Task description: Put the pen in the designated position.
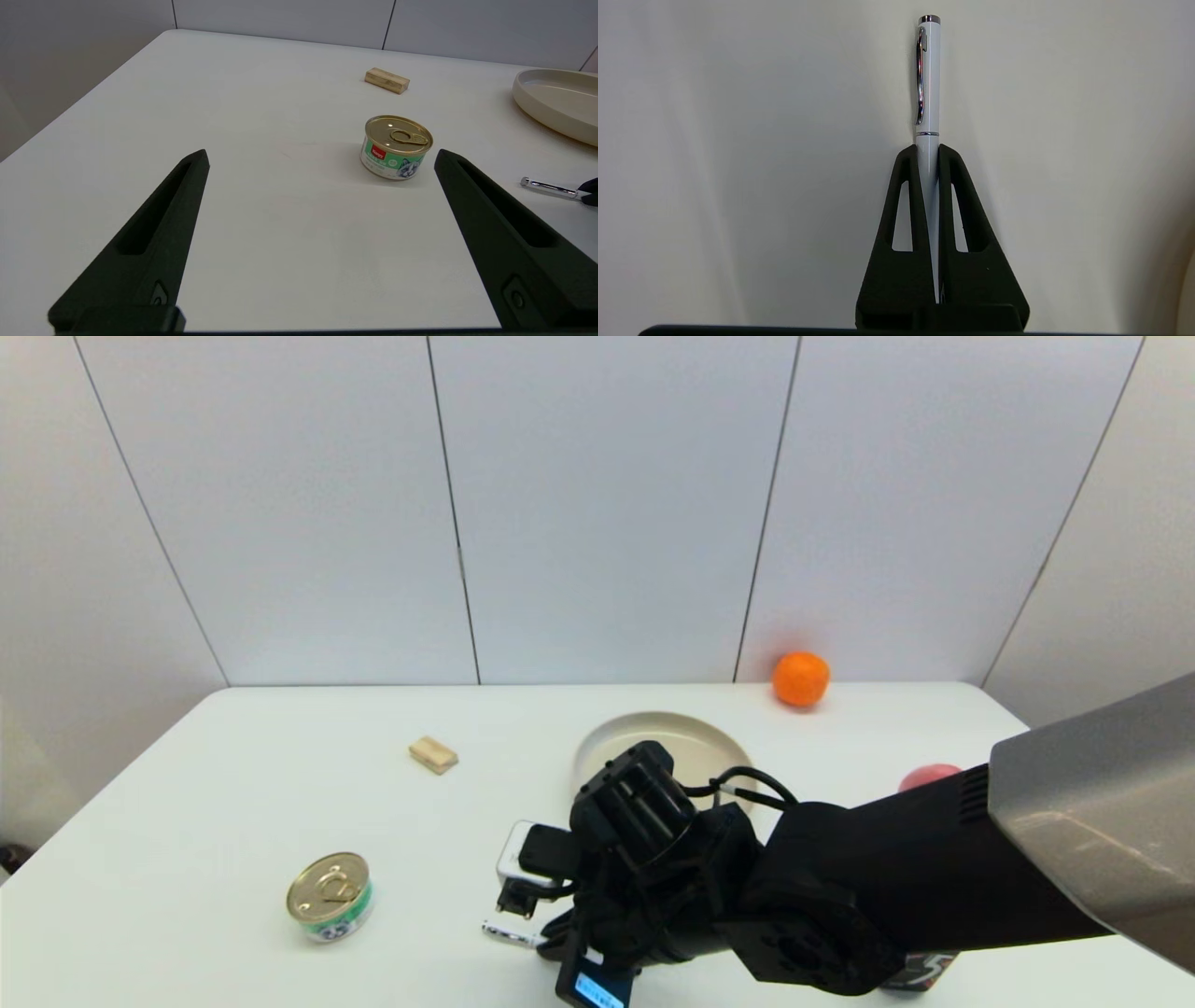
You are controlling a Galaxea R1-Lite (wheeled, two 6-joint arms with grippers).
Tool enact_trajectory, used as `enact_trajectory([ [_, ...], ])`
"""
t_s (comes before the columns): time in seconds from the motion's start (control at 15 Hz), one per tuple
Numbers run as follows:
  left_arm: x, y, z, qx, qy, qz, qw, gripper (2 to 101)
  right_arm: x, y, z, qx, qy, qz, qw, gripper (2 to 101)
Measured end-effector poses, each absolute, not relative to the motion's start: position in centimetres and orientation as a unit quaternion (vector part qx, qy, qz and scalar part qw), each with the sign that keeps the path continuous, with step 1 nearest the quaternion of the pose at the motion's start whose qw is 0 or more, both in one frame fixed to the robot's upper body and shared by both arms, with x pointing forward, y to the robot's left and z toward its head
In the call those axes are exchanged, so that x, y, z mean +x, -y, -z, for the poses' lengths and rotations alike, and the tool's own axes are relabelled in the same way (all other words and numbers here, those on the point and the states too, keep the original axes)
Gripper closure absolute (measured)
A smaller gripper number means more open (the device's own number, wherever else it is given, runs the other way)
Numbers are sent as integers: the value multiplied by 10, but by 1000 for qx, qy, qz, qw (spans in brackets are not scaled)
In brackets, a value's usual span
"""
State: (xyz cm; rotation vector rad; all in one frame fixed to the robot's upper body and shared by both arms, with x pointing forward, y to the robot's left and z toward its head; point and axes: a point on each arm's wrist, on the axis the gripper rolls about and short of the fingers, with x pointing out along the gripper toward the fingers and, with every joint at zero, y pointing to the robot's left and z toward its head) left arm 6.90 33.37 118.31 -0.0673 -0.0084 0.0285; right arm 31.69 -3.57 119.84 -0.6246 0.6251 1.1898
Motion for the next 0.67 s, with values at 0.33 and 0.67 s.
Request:
enact_trajectory([
  [0.33,69,-334,-1183,-33,4,-14,999,53,314,40,-1221,-275,-259,-543,750,963],
  [0.67,69,-334,-1183,-33,5,-14,999,53,323,51,-1250,-259,-221,-530,777,963],
])
